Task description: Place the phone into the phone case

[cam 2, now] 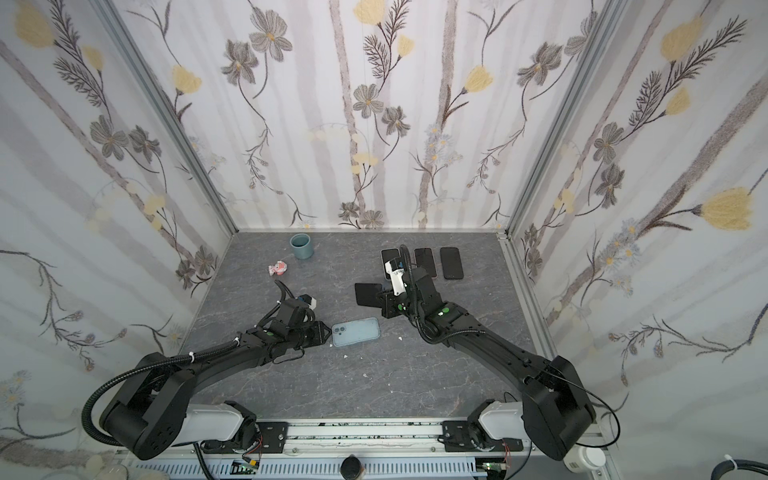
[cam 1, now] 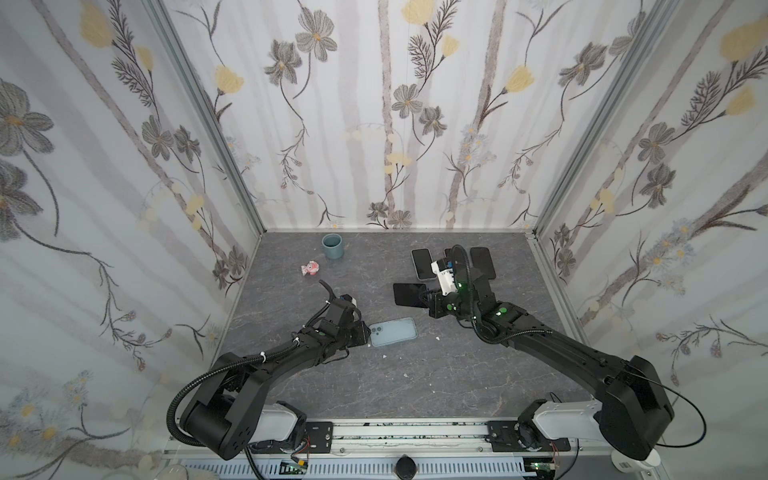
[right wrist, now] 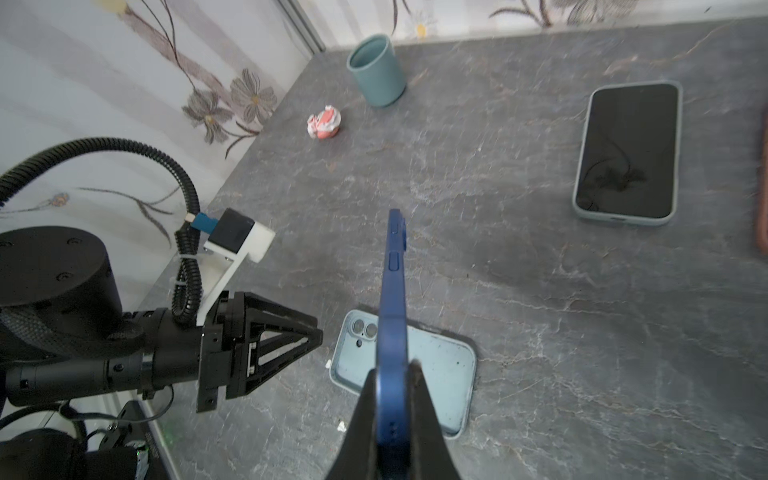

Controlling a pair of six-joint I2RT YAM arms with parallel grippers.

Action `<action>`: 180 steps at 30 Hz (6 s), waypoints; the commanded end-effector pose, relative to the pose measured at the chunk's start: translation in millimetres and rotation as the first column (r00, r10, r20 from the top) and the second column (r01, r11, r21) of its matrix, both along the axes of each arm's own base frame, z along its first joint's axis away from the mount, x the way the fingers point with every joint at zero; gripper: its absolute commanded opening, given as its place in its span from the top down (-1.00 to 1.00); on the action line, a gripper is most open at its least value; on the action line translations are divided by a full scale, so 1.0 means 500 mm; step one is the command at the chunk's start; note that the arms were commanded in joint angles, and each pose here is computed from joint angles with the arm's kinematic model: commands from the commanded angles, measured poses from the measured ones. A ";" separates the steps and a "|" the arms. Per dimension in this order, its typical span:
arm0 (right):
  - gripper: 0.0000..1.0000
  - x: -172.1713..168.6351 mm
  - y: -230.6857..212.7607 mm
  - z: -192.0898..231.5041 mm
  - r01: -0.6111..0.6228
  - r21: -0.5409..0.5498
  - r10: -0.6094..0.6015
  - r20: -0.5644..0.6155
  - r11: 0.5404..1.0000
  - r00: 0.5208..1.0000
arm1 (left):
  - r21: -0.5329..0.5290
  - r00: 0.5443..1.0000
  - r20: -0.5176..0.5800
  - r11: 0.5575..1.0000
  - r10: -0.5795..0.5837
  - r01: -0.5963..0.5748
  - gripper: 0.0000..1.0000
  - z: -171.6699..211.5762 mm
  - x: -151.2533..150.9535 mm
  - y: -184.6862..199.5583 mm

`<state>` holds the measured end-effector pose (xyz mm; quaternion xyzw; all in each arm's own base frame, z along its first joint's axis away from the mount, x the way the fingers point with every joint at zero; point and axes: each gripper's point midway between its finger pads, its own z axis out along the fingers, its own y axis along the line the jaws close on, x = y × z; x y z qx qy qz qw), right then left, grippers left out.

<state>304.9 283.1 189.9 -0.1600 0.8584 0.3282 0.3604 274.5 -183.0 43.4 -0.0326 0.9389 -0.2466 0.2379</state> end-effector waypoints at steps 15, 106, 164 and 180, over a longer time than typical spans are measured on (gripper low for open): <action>1.00 -0.062 0.020 -0.099 -0.109 0.003 0.107 -0.217 0.994 0.970 | -0.055 0.996 -0.050 0.996 -0.068 0.065 0.59 -0.031 0.004 -0.049; 1.00 -0.067 0.000 -0.267 0.130 0.196 0.017 -0.610 0.972 0.792 | -0.150 0.994 -0.039 0.984 -0.102 0.095 0.42 -0.027 0.003 -0.114; 0.12 -0.048 -0.065 -0.263 0.134 -0.105 -0.168 -0.490 0.985 0.855 | -0.090 0.998 -0.014 0.994 -0.067 0.066 0.45 -0.022 0.003 -0.086; 0.42 -0.061 -0.064 -0.283 0.108 -0.106 -0.147 -0.518 0.989 0.842 | -0.101 0.995 -0.049 0.992 -0.086 0.080 0.46 -0.035 -0.003 -0.095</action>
